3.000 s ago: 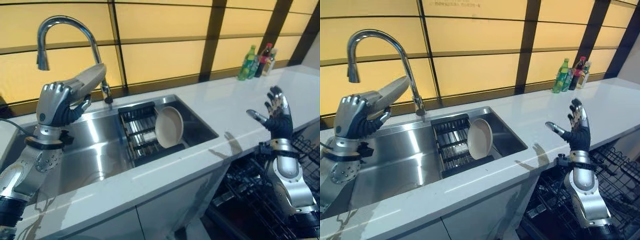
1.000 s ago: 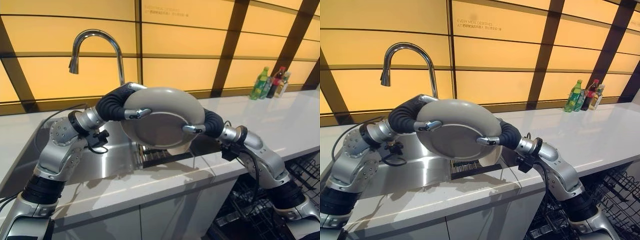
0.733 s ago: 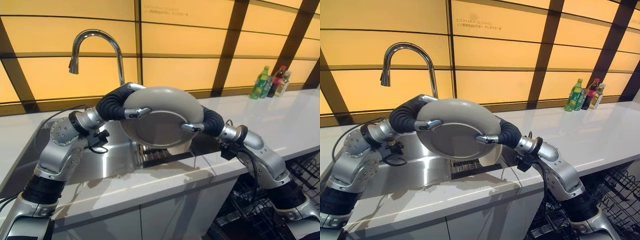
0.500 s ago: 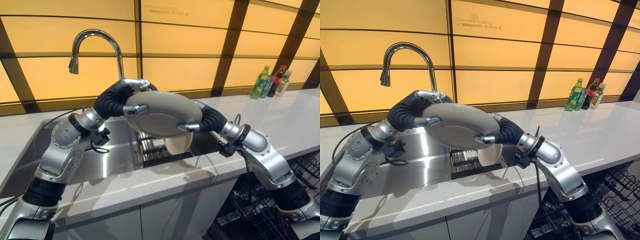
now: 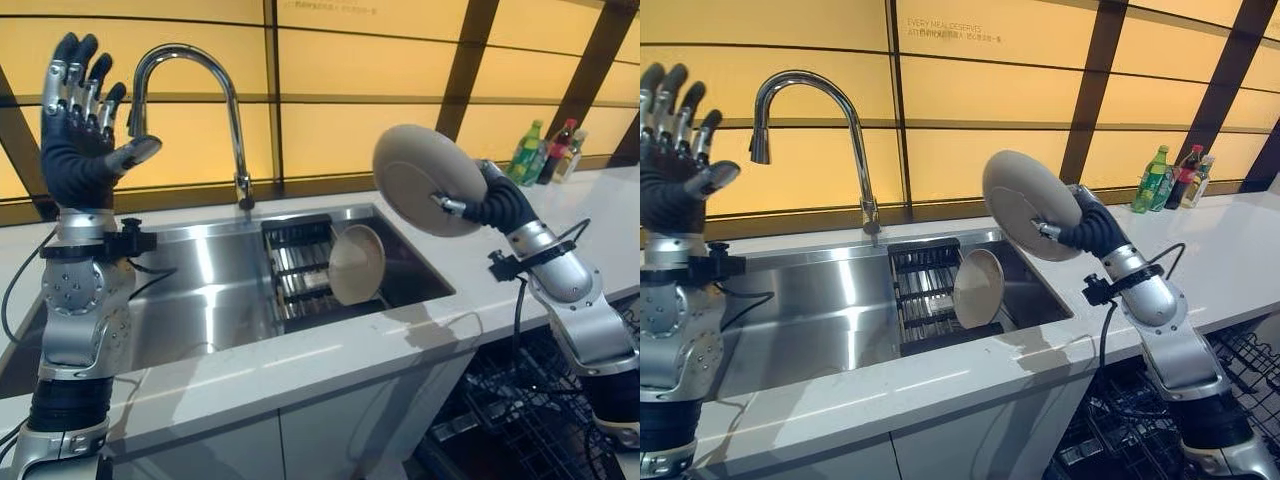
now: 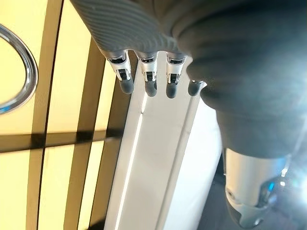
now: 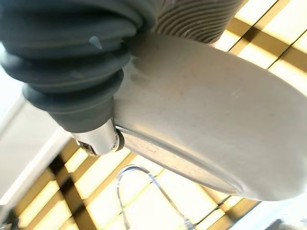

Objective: Pick up plates and place into dishwasher.

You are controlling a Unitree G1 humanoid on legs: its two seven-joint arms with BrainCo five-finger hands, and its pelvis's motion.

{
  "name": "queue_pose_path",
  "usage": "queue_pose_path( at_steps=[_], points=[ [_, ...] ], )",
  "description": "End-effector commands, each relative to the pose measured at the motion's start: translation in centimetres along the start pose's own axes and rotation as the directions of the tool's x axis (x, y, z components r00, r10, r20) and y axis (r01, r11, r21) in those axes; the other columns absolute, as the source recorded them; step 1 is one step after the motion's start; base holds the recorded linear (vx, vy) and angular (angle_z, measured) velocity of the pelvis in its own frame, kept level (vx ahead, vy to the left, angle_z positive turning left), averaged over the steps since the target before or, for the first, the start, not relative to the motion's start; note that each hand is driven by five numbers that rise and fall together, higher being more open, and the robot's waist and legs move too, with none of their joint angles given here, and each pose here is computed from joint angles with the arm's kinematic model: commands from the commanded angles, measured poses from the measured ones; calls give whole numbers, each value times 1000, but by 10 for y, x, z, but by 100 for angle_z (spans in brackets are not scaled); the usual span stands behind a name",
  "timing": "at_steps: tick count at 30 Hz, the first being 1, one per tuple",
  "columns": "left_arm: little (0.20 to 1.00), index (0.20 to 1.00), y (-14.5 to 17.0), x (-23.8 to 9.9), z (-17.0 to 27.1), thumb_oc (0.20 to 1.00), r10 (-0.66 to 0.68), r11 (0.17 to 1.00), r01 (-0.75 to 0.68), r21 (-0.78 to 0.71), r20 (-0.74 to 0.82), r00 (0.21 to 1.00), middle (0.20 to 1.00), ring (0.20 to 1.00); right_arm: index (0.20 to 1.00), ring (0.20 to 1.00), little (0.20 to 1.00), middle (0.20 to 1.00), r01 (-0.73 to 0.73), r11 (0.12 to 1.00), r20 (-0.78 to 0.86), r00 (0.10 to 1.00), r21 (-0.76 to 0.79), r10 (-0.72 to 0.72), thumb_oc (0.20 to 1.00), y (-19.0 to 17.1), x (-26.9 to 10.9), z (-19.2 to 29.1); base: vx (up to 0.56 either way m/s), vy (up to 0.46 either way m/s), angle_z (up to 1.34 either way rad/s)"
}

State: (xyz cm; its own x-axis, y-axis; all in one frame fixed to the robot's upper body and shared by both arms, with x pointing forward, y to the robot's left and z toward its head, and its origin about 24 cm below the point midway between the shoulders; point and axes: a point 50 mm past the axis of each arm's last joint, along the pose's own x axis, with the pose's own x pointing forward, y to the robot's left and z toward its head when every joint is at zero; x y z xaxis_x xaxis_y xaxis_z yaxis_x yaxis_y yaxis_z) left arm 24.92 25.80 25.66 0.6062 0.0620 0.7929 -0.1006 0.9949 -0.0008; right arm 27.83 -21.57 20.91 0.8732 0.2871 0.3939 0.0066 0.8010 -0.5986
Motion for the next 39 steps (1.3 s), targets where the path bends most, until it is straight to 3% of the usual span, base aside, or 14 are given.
queue_pose_path(
  at_steps=[1,11,17,33,39],
  points=[
    [1000,1000,9,0,5,1000,28,998,-31,49,46,999,1000,1000,200,200,200,200,221,969,117,971,-115,-207,200,-43,-3,18,6,32,-9],
    [1000,1000,31,-20,-2,1000,95,989,-92,120,-27,995,1000,1000,200,200,200,200,444,868,-69,881,-221,-468,200,-68,-45,-25,16,35,-16],
    [1000,1000,43,-26,-7,1000,136,981,-123,151,-83,987,1000,1000,200,200,200,200,487,830,-218,809,-271,-546,200,-68,-65,-56,36,22,-20],
    [1000,1000,72,-27,-12,1000,202,962,-168,217,-145,969,1000,1000,200,200,200,200,533,784,-494,613,-317,-616,200,-75,-100,-114,102,-185,-15],
    [1000,1000,74,-28,-17,1000,208,961,-165,222,-188,960,1000,1000,200,200,200,200,432,864,-631,602,-258,-490,200,-65,-114,-134,154,-199,-5]
  ],
)
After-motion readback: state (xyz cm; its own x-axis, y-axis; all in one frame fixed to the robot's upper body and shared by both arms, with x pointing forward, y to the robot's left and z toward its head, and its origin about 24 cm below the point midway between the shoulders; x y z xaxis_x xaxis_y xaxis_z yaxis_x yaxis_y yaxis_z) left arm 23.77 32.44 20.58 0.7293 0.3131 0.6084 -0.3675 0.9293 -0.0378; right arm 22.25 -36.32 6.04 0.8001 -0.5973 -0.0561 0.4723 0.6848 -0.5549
